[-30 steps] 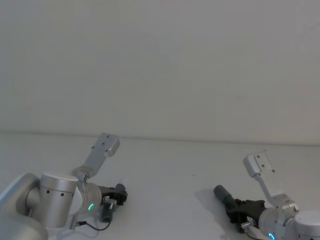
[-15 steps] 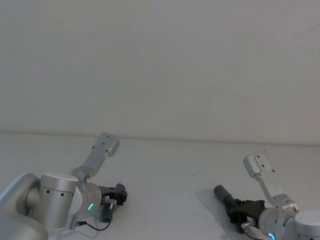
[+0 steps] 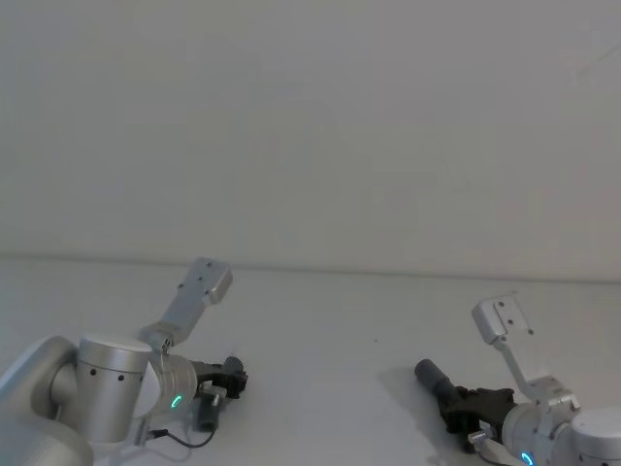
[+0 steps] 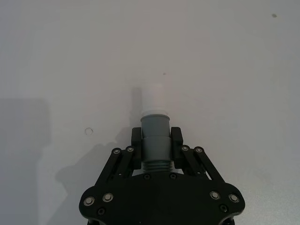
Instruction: Use both hands to pick up one end of the pipe from the table, align the ends, and insert them.
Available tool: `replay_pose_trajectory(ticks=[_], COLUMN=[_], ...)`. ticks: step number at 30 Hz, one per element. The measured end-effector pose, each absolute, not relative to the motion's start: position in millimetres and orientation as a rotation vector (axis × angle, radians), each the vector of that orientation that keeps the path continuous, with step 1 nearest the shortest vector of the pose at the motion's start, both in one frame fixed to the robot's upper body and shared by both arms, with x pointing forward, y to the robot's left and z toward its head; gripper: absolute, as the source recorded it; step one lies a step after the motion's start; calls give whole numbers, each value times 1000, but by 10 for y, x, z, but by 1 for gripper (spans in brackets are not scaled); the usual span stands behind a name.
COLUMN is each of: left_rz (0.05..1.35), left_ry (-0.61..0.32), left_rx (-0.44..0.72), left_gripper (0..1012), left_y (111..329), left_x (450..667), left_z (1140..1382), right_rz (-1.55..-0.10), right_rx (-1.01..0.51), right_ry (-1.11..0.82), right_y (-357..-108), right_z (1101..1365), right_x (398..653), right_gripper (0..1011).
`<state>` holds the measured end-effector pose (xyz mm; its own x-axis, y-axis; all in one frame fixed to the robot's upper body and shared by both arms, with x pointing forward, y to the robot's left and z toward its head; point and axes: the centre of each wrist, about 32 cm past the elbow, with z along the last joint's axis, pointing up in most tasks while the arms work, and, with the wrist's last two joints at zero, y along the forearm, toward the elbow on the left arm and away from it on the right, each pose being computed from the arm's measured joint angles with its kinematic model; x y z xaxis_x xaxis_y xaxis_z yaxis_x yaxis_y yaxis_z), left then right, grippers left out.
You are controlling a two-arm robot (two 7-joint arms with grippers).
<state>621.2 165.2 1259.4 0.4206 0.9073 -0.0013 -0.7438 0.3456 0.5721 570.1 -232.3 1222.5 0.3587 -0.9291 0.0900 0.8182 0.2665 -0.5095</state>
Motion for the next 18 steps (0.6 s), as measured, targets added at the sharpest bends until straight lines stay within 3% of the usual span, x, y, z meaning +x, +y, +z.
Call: replay_pose_trajectory(ticks=[11, 18], left_rz=[1074, 1036], left_ry=[314, 247], left_rx=[569, 596], left_gripper=[327, 327], left_y=[1595, 1536], left_x=[6266, 6334], left_z=[12650, 12817], right_rz=[-1195, -1195], right_rx=[-523, -523], right_ry=[246, 246], right_y=[-2323, -2324], right_z=[12225, 12225], right_x=[5701, 5701], right_gripper=[226, 226])
